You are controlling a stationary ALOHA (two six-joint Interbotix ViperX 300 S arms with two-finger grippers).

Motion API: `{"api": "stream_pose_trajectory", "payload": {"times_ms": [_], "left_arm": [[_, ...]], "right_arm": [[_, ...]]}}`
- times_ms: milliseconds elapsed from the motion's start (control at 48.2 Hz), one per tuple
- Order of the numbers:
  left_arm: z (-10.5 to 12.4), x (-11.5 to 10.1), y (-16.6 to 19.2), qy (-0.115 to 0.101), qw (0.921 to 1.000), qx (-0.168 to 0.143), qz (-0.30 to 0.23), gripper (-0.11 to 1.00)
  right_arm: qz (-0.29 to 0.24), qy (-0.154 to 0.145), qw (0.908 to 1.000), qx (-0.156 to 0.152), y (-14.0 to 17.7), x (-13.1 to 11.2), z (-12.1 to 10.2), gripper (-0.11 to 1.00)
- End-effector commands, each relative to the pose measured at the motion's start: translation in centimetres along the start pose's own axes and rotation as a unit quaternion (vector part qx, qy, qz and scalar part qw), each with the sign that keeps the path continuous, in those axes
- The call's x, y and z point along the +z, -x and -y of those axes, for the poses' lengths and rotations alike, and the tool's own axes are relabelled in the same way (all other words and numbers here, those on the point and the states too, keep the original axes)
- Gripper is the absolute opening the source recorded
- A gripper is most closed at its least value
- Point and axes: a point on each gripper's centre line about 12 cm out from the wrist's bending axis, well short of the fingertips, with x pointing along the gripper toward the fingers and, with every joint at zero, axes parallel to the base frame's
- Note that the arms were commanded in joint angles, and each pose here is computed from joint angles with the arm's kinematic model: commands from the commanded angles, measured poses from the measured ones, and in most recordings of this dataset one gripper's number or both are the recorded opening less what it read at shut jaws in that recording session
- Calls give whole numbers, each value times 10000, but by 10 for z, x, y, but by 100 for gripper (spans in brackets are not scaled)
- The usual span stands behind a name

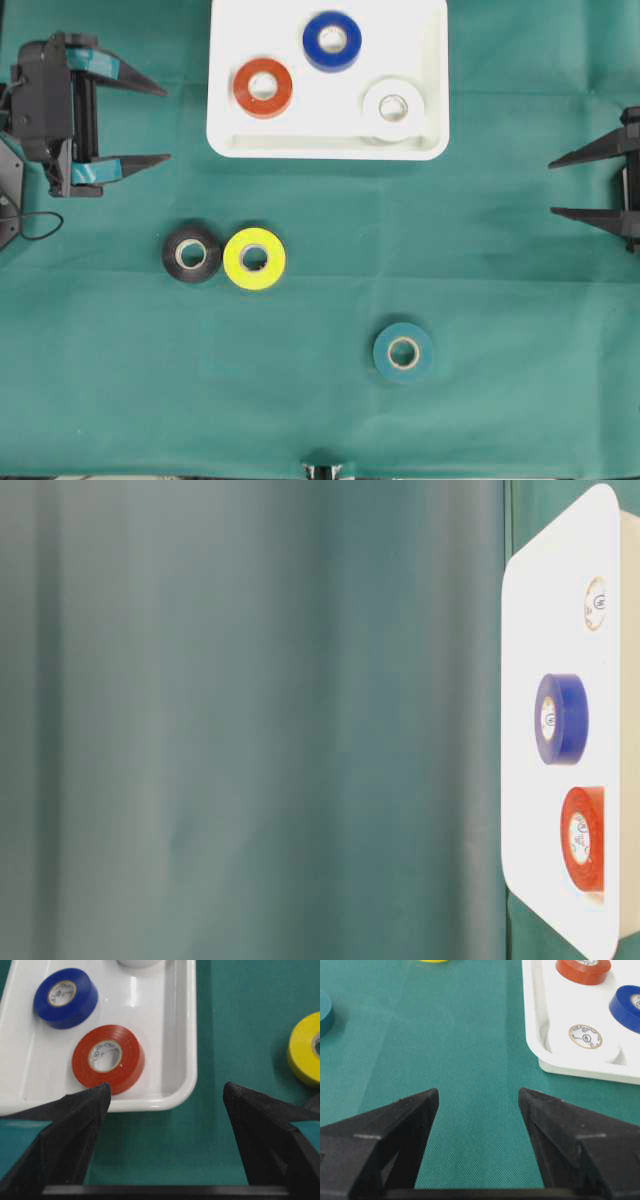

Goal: Put the tape into the white case with the left arm.
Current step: 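Open the left gripper and retract it to the left side, then lower the left gripper onto the black tape roll and grip its core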

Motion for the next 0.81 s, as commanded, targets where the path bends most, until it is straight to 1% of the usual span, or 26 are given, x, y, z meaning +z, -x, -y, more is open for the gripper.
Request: {"api": "stream_pose_trajectory", "payload": {"times_ms": [0, 207, 311, 435, 497, 663, 788], "left_arm": [[0, 4, 0, -8, 10000, 1, 48, 96], [0, 1, 0, 8, 10000, -22, -26, 96], [7, 1, -1, -8, 9999, -150, -77, 96], [21, 3, 0, -150, 9989, -439, -76, 96], [29, 4, 1, -164, 9981, -591, -61, 96], [53, 7, 5, -35, 9945, -1042, -43, 96], [66, 6, 7, -105, 9918, -1273, -23, 96]], "right_arm": [[67, -9, 10000, 7, -1, 5, 0, 98], [67, -16, 10000, 6, -1, 5, 0, 98], [67, -16, 10000, 6, -1, 5, 0, 98], [74, -16, 10000, 8, -1, 5, 0, 98], [67, -16, 10000, 6, -1, 5, 0, 98], [67, -16, 10000, 6, -1, 5, 0, 98], [67, -16, 10000, 6, -1, 5, 0, 98]]}}
